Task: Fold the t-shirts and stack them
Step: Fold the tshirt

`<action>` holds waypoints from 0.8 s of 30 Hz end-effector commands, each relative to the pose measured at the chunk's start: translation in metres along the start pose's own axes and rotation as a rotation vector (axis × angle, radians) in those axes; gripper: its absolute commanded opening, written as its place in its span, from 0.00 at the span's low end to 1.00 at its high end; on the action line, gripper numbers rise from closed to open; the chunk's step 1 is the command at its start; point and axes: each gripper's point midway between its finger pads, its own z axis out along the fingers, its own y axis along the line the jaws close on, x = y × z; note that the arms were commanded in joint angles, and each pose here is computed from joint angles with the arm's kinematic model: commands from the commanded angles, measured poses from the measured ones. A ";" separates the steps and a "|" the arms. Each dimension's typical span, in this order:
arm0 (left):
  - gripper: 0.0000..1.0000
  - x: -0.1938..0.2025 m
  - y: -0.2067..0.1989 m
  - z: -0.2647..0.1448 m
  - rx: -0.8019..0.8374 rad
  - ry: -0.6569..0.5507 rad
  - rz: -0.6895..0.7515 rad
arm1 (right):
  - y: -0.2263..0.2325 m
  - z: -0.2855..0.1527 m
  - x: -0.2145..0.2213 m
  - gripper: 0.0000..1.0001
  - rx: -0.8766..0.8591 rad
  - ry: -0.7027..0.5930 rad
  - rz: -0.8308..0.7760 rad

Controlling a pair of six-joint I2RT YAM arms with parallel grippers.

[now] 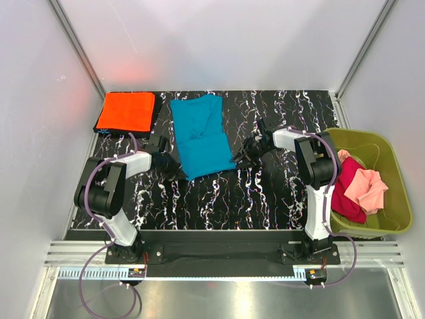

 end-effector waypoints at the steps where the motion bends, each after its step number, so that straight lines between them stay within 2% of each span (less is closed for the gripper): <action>1: 0.00 0.006 0.029 0.006 -0.083 0.015 0.018 | -0.022 0.017 -0.026 0.48 0.096 -0.110 0.000; 4: 0.00 0.005 0.027 0.006 -0.084 0.017 0.035 | -0.021 0.018 -0.026 0.41 0.089 -0.113 0.004; 7: 0.00 0.002 0.026 0.004 -0.092 0.014 0.063 | -0.017 0.022 -0.020 0.26 0.082 -0.098 -0.014; 8: 0.00 0.002 0.027 0.004 -0.100 0.015 0.069 | -0.014 0.023 -0.018 0.15 0.078 -0.091 -0.029; 9: 0.00 0.000 0.024 0.003 -0.098 0.014 0.090 | -0.013 0.024 -0.015 0.08 0.079 -0.085 -0.050; 11: 0.00 0.001 0.029 0.000 -0.127 0.015 0.107 | -0.010 0.027 -0.001 0.00 0.093 -0.065 -0.086; 17: 0.00 0.009 0.047 -0.019 -0.181 -0.013 0.196 | -0.021 0.018 0.038 0.00 0.121 -0.054 -0.124; 22: 0.00 0.038 0.067 -0.041 -0.221 -0.033 0.248 | -0.028 -0.004 0.072 0.00 0.140 -0.056 -0.185; 24: 0.00 0.050 0.071 -0.050 -0.200 -0.046 0.249 | -0.044 -0.008 0.091 0.00 0.180 -0.047 -0.212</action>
